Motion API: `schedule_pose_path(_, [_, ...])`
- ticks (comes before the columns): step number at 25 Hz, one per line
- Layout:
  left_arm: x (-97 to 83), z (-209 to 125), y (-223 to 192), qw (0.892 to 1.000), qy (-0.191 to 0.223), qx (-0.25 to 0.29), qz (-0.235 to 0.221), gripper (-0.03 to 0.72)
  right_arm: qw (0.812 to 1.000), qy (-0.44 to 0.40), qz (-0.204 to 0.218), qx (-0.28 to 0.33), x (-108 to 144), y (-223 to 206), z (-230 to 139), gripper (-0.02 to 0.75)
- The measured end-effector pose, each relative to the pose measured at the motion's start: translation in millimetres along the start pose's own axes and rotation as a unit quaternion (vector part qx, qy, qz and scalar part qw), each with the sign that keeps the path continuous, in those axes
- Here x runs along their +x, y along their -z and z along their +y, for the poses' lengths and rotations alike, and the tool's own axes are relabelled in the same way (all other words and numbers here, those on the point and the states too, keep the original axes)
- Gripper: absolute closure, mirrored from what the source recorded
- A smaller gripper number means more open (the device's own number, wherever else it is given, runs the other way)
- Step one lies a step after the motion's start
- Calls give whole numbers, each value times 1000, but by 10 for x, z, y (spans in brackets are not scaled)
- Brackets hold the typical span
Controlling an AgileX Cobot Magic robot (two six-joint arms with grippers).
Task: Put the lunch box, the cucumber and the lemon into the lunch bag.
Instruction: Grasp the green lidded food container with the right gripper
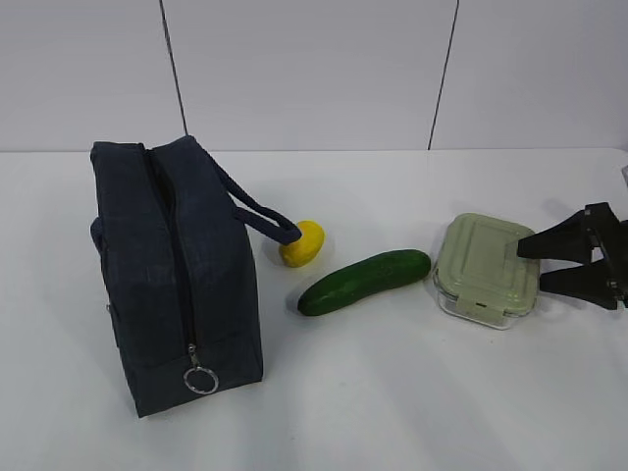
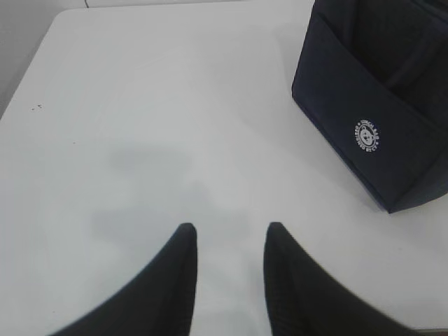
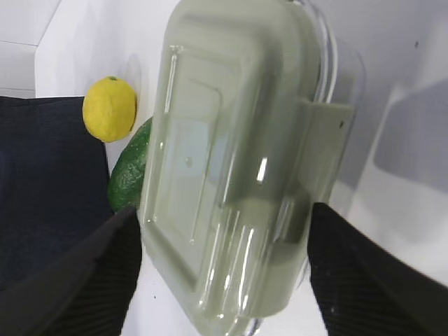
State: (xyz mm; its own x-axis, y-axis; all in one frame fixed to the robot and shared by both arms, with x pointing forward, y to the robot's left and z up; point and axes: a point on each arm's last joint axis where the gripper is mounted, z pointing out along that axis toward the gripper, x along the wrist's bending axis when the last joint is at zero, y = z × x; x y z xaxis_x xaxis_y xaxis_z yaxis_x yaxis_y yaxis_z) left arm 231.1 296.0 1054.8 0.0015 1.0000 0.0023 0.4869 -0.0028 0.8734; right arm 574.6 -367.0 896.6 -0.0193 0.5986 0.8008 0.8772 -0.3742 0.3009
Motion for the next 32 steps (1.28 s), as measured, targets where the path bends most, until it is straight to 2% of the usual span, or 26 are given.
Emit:
schedule_pose_path(18, [0, 0, 0, 1000, 0, 0, 0, 453, 1000, 3, -13, -1, -61, -21, 29, 177])
schedule_pose_path(24, [0, 0, 0, 1000, 0, 0, 0, 453, 1000, -6, 9, 10, -152, -103, 52, 177])
schedule_pose_path(32, [0, 0, 0, 1000, 0, 0, 0, 453, 1000, -6, 14, 9, -179, -126, 66, 178])
